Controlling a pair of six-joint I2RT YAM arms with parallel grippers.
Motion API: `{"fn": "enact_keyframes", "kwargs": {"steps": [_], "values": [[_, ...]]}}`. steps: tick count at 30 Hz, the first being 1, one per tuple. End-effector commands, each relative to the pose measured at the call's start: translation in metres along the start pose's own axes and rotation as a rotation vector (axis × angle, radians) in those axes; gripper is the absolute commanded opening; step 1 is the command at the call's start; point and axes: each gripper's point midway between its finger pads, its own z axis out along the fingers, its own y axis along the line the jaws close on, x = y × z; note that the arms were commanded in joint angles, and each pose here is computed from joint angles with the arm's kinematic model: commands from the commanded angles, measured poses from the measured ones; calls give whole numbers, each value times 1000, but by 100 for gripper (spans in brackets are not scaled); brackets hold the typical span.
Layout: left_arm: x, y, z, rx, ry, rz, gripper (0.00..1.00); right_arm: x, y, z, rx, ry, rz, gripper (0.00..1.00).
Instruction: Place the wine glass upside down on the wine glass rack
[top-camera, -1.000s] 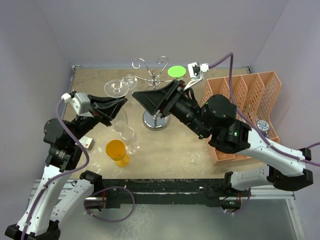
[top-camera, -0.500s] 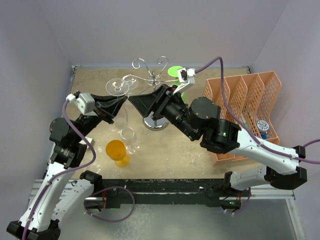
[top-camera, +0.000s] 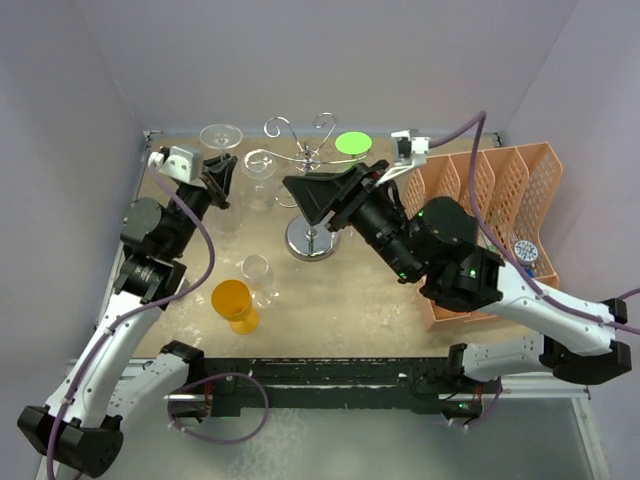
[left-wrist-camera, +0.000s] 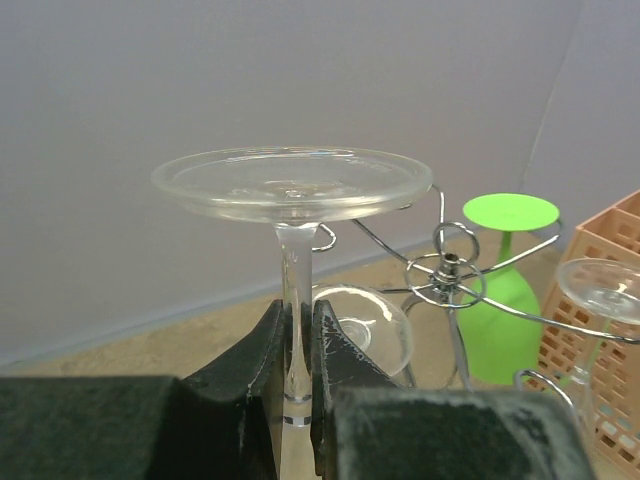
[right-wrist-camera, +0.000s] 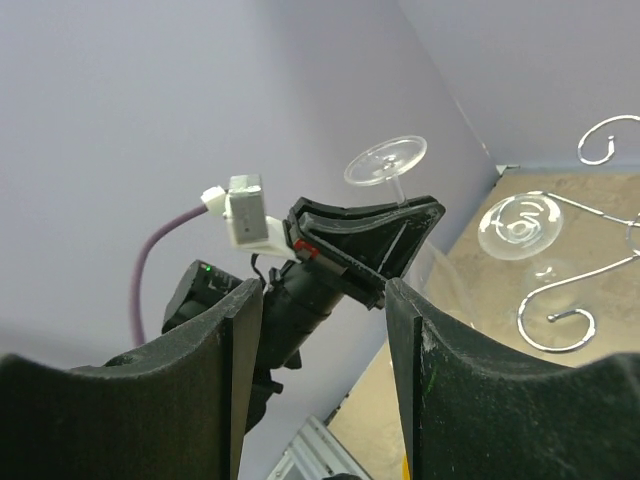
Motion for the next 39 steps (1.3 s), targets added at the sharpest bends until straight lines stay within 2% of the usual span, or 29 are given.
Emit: {"fn": "enact_keyframes", "kwargs": {"steps": [1,7,12,17,23,27,30,39], "values": [[-24,20,12,-93,-73,49,0,-38,1,-17,-25,-112,-1,55],[-32,29,32,-134,-82,48,0,-37,-4,-35,-53,-86,-24,55],[-33,53,37,-266,-84,44,0,-39,-10,-50,-75,-78,-28,55],[-27,61,46,-301,-84,43,0,-46,-28,-57,-7,-117,-38,56],[-12,65,68,-293,-23,26,0,-42,-48,-55,86,-126,-89,55],[-1,72,80,-272,6,21,0,-37,-69,-58,168,-142,-113,55],[1,81,86,-251,-20,-12,0,-42,-74,-62,181,-162,-110,55],[4,65,100,-22,8,-45,0,-55,-82,-79,180,-209,-72,55]]}}
